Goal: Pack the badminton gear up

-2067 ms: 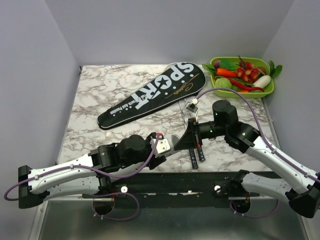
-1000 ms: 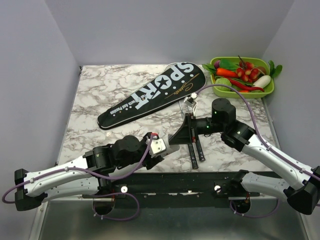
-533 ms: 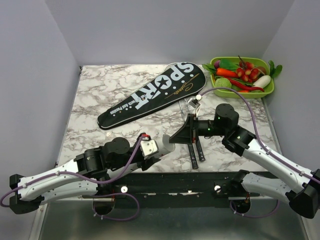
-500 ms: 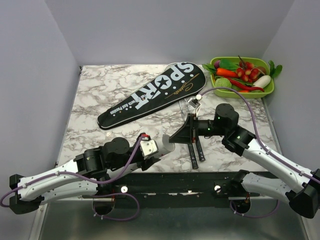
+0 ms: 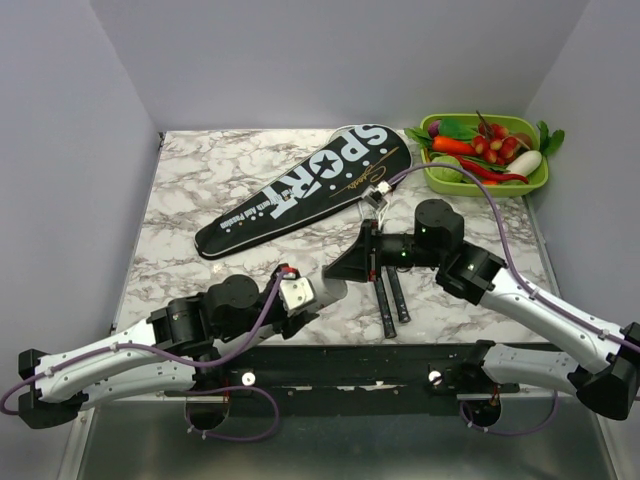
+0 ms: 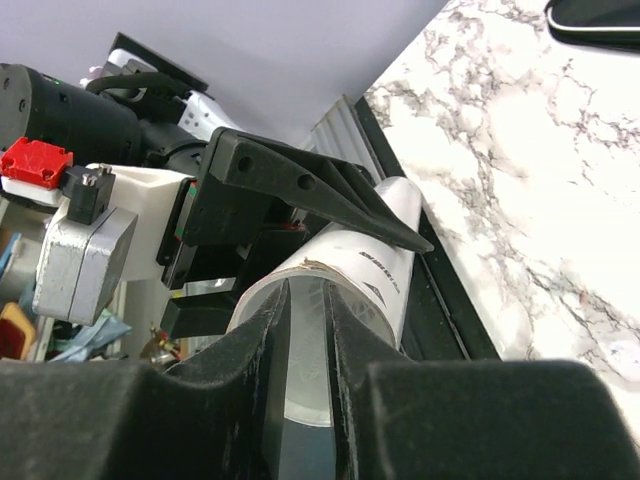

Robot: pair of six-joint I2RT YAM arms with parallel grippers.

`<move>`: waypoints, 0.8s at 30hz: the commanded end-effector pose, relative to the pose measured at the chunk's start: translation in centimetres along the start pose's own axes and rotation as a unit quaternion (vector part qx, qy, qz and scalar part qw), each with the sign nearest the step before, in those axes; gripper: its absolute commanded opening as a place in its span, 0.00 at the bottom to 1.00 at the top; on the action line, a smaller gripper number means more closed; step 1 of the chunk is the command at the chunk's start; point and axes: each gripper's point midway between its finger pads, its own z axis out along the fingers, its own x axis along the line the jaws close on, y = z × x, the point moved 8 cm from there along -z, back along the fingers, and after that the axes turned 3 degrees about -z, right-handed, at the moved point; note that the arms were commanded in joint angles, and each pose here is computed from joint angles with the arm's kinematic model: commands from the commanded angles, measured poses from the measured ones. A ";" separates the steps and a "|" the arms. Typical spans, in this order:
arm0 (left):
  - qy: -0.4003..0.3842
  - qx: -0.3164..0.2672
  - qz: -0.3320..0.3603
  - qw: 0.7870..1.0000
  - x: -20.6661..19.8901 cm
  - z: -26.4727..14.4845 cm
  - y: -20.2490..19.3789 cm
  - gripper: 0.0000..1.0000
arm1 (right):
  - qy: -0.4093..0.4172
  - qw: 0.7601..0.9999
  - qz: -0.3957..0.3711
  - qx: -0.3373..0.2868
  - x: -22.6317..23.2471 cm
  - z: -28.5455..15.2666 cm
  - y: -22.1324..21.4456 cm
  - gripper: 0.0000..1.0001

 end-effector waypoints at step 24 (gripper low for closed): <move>0.304 0.155 -0.010 0.940 19.3 2.3 8.1 0.00 | -0.214 0.973 -0.056 -0.058 3.2 -12.2 -2.7 0.40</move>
